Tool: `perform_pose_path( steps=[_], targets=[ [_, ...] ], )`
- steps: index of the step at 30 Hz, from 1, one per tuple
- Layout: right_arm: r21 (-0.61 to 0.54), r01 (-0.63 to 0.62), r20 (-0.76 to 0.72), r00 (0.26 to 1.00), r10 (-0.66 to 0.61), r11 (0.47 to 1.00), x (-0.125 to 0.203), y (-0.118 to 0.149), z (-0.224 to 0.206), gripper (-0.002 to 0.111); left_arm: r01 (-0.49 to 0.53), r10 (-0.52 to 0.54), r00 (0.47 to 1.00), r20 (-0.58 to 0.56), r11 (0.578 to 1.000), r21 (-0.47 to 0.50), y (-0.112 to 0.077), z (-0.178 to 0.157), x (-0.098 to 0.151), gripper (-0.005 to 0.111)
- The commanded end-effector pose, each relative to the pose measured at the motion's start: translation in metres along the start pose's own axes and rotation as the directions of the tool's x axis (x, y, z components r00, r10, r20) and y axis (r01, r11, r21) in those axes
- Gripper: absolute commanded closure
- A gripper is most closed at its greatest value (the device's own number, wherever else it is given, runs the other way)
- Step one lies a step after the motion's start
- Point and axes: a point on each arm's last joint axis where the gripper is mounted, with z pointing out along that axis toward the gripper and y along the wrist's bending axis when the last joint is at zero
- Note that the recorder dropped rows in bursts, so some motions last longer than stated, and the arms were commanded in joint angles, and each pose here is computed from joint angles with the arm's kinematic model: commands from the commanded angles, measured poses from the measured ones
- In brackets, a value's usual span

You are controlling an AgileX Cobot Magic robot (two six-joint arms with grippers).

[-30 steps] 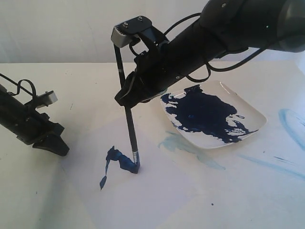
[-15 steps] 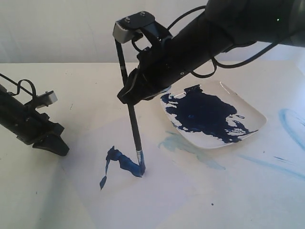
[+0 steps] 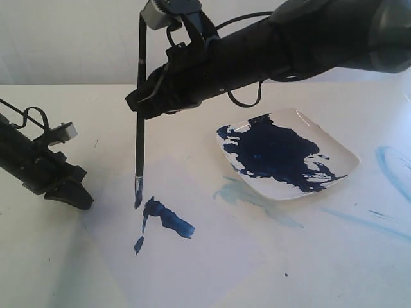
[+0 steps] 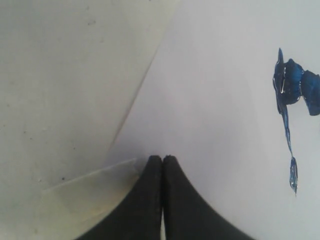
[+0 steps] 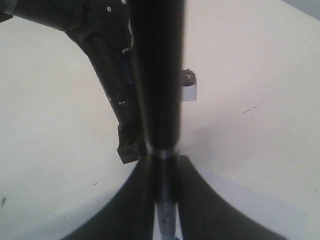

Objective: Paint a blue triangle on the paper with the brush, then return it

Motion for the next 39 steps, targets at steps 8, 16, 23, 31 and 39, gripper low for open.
perform_pose_path(
  steps=[8,16,23,31,39],
  targets=[
    [0.006,0.024,-0.011,1.000,-0.024,1.000,0.007,-0.007,0.009,0.108,-0.005,0.006,0.997,-0.079,1.000,0.016,0.004,0.009,0.010,0.107],
    [0.005,0.040,-0.020,0.999,-0.040,0.999,0.011,-0.009,0.013,0.108,-0.004,0.006,0.997,-0.082,1.000,0.019,0.003,0.009,0.010,0.107],
    [-0.039,0.025,-0.046,0.999,-0.027,0.999,0.019,-0.009,0.020,0.108,-0.004,0.006,0.997,-0.082,1.000,0.019,0.003,0.009,0.010,0.107],
    [-0.127,0.024,-0.080,0.996,-0.035,0.992,0.022,-0.001,0.019,0.108,-0.004,0.006,0.997,-0.083,1.000,0.021,0.003,0.008,0.010,0.107],
    [-0.167,-0.001,-0.091,0.996,-0.015,0.986,0.023,0.002,0.018,0.108,-0.004,0.006,0.997,-0.083,1.000,0.021,0.003,0.008,0.010,0.107]
  ],
)
